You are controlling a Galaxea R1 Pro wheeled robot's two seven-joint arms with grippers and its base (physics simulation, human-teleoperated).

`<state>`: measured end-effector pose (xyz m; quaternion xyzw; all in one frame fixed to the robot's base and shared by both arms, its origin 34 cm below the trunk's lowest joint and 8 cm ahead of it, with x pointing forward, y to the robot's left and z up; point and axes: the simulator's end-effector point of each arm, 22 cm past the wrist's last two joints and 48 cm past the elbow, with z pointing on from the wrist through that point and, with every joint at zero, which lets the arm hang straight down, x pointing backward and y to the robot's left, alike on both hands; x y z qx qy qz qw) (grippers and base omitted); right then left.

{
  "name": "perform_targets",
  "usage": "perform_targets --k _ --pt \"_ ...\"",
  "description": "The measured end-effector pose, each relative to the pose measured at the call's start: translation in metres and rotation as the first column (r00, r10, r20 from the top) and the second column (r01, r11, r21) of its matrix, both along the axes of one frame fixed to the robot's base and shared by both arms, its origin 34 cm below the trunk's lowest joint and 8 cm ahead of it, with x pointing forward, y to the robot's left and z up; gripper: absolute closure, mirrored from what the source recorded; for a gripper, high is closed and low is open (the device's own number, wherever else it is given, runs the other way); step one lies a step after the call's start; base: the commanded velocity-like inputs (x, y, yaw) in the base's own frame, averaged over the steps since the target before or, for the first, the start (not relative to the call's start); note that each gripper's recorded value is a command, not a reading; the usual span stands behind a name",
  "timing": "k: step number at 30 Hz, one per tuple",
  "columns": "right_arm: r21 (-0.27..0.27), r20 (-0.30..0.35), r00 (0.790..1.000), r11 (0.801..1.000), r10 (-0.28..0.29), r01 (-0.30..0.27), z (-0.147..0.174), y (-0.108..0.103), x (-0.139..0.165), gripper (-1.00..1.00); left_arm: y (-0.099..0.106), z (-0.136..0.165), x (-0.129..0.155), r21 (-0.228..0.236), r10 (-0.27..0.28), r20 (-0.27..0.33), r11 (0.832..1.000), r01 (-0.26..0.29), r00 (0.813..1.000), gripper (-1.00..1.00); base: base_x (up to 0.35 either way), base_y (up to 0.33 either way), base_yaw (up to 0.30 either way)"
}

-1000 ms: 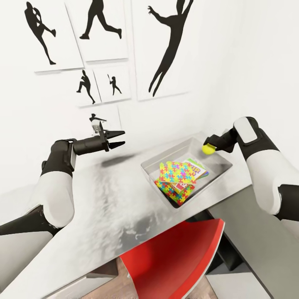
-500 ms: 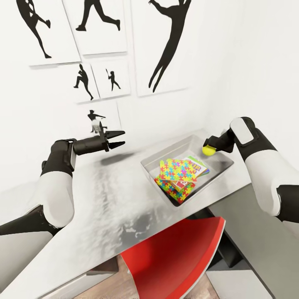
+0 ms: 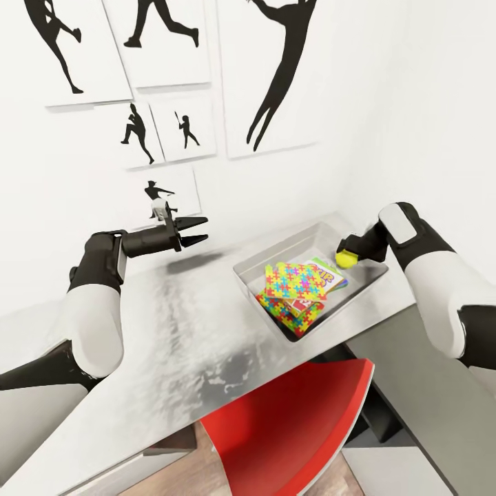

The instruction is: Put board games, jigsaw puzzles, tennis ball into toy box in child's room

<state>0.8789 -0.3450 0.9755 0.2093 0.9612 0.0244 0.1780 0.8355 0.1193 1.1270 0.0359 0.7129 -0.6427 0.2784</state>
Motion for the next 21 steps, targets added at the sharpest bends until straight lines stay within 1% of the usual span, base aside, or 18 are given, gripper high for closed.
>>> perform_targets --k 2,3,4,6,12,21 --pt "0.006 -0.063 0.998 1.000 -0.011 0.011 -0.019 -0.002 -0.014 1.00 0.000 0.000 0.000 0.000 0.000 0.000 1.000 0.000 1.000 -1.00 0.000 0.000 0.000" --pt "0.008 -0.076 0.997 1.000 -0.013 0.014 -0.022 -0.002 -0.017 1.00 0.000 0.000 0.000 0.000 0.000 0.000 1.000 0.000 1.000 -1.00 0.000 0.000 0.000" --pt "0.010 -0.101 0.995 1.000 -0.018 0.019 -0.029 -0.003 -0.023 1.00 0.000 0.000 0.000 0.000 -0.001 0.000 1.000 0.001 1.000 -1.00 0.000 0.000 0.000" --pt "0.012 -0.116 0.993 1.000 -0.021 0.022 -0.032 -0.003 -0.026 1.00 0.000 0.000 0.000 0.000 0.000 0.000 1.000 0.000 1.000 -1.00 0.000 0.000 0.000" --pt "0.002 -0.131 0.991 1.000 -0.018 0.018 -0.035 -0.005 -0.029 1.00 0.000 0.000 0.000 0.001 0.001 0.000 1.000 -0.001 1.000 -1.00 0.000 0.000 0.000" --pt "-0.008 -0.129 0.992 1.000 -0.015 0.014 -0.034 -0.006 -0.029 1.00 0.000 0.000 0.000 0.000 0.000 0.000 1.000 0.000 1.000 -1.00 0.000 0.000 0.000"
